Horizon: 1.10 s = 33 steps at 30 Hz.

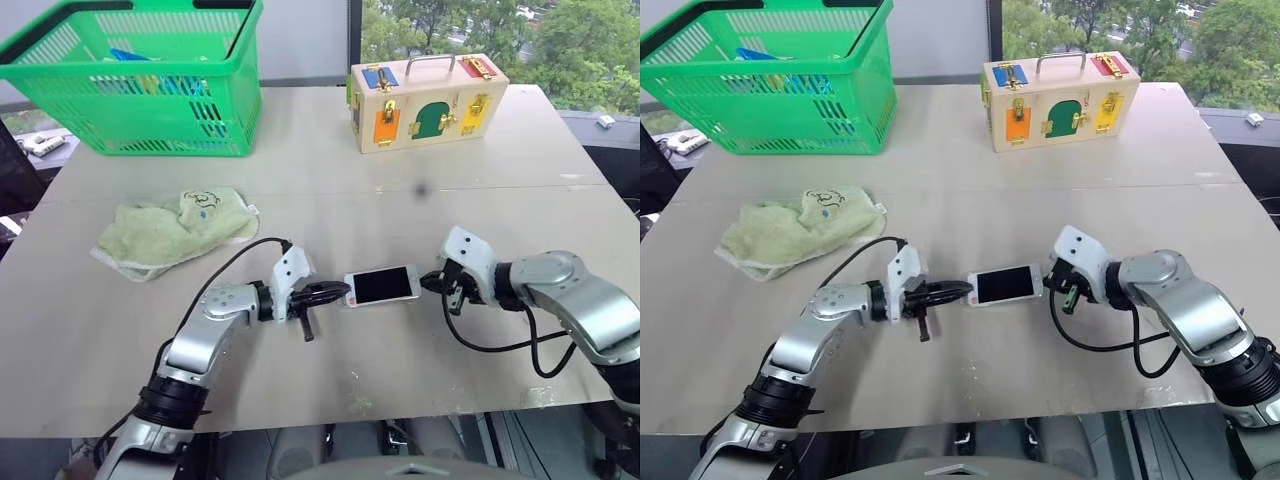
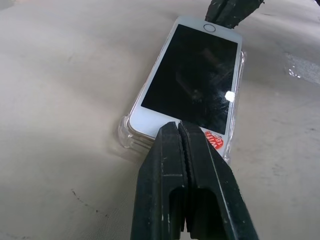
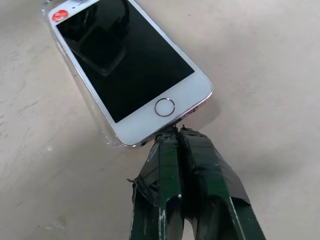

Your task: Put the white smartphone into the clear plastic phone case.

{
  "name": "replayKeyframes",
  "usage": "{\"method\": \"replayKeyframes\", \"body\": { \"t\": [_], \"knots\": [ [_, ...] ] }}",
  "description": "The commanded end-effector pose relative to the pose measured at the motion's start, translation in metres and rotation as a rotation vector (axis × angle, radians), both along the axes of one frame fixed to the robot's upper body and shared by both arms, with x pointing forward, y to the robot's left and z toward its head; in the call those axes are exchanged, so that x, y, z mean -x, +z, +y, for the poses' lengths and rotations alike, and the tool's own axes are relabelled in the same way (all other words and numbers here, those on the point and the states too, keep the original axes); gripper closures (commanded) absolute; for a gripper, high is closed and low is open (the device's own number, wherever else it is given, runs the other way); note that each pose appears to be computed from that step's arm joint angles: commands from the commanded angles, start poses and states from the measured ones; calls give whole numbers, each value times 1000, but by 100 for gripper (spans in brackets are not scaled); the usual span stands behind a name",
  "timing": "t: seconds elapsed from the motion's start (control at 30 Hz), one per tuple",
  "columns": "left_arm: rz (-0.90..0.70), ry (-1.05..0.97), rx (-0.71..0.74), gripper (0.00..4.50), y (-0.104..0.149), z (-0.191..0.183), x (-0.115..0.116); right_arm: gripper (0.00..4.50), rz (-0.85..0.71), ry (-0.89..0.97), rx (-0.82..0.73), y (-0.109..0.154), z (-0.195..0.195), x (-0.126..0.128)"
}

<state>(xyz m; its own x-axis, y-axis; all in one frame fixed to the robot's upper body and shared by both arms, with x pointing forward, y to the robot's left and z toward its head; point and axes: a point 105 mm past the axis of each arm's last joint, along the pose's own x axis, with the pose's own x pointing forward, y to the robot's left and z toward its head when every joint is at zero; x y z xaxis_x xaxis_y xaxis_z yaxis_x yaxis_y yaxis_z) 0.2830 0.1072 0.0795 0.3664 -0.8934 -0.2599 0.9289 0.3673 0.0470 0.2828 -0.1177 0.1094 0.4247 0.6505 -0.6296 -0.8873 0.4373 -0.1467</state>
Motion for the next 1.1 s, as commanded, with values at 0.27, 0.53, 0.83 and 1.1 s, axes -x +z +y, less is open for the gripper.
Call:
{"method": "replayKeyframes", "body": {
  "t": [0.27,0.53,0.83,1.1],
  "knots": [
    [28,50,-68,450,-8,45,3,447,-42,87,3,6,13,7],
    [30,-4,-94,450,-13,32,8,447,-47,94,8,6,15,9],
    [48,-70,-84,450,-11,11,14,447,-29,206,-10,7,44,16],
    [58,-61,-79,450,-12,11,14,447,43,271,-37,-5,58,22]
  ]
}}
